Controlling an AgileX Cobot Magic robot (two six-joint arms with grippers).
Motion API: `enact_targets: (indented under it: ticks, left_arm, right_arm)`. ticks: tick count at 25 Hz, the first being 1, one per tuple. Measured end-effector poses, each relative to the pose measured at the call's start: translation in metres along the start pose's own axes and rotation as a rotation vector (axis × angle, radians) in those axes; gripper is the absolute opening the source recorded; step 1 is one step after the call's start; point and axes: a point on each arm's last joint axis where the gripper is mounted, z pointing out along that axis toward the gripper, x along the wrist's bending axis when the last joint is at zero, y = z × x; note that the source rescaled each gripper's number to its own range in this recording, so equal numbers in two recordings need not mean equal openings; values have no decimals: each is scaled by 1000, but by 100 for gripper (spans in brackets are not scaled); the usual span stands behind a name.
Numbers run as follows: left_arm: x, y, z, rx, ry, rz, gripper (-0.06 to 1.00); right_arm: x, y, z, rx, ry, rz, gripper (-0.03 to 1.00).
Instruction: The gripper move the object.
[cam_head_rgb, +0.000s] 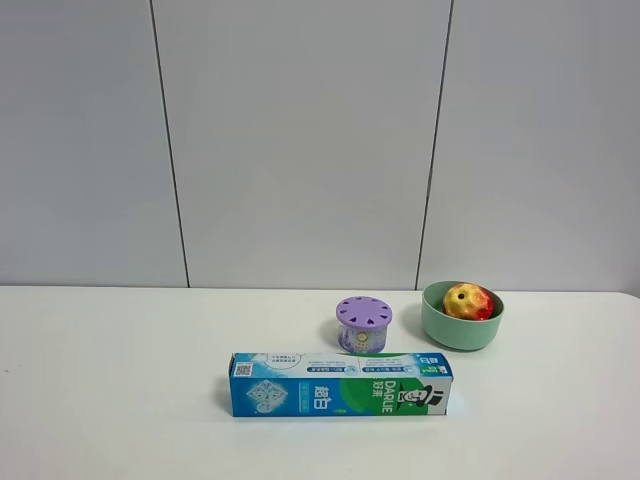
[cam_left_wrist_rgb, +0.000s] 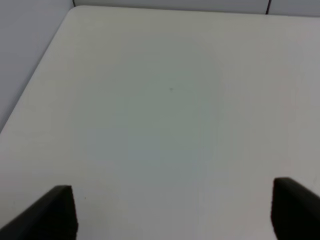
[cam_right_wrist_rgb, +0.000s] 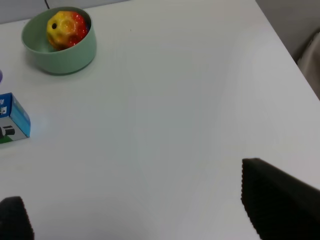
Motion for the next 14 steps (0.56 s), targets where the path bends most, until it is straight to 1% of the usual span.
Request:
enact_targets:
  ticks: [14]
  left_arm:
    - [0,0,0,0,0,0,72]
  right_arm:
    - [0,0,0,0,0,0,100]
